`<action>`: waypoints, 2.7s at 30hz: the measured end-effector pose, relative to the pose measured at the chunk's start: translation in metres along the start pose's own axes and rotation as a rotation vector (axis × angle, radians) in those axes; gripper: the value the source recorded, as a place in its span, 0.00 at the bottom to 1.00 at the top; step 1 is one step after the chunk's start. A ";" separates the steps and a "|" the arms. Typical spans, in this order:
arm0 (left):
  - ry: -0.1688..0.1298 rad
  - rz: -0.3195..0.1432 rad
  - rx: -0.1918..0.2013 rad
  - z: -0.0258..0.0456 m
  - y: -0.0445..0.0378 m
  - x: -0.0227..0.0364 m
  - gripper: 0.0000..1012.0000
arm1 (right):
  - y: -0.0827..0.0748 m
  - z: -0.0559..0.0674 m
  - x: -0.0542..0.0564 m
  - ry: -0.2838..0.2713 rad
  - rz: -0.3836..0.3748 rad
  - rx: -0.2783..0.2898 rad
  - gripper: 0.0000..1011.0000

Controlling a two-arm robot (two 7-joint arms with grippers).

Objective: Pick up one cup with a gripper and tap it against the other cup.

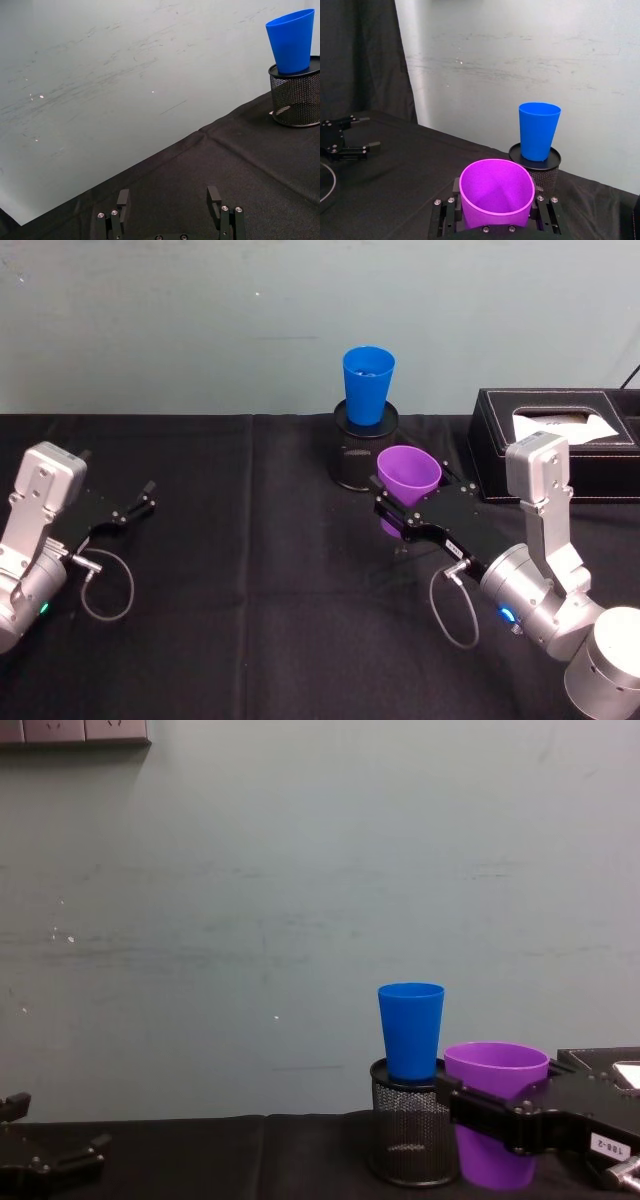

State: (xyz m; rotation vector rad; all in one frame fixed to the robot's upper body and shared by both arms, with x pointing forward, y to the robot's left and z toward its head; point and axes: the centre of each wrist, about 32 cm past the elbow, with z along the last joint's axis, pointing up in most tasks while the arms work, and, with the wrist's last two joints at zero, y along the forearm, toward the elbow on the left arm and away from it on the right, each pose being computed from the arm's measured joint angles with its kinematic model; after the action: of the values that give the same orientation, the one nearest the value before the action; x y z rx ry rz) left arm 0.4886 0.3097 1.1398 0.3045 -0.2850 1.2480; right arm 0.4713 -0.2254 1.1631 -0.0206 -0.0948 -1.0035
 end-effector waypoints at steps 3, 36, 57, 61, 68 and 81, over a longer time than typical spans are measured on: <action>0.000 0.000 0.000 0.0000 0.0000 0.0000 0.99 | 0.000 0.000 0.000 0.000 0.000 0.000 0.72; 0.000 0.000 0.000 0.0000 0.0000 0.0000 0.99 | 0.000 0.000 0.000 0.000 0.000 0.000 0.72; 0.000 0.000 0.000 0.0000 0.0000 0.0000 0.99 | 0.038 0.007 0.006 0.000 -0.022 -0.012 0.72; 0.000 0.000 0.000 0.0000 0.0000 0.0000 0.99 | 0.057 0.006 0.011 0.027 -0.041 -0.040 0.72; 0.000 0.000 0.000 0.0000 0.0000 0.0000 0.99 | 0.082 0.008 0.019 0.043 -0.057 -0.054 0.72; 0.000 0.000 0.000 0.0000 0.0000 0.0000 0.99 | 0.111 0.015 0.030 0.064 -0.080 -0.052 0.72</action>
State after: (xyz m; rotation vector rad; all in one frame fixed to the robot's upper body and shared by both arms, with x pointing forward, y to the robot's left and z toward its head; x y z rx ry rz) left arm 0.4886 0.3097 1.1398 0.3044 -0.2850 1.2480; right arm 0.5800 -0.1902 1.1832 -0.0328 -0.0111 -1.0860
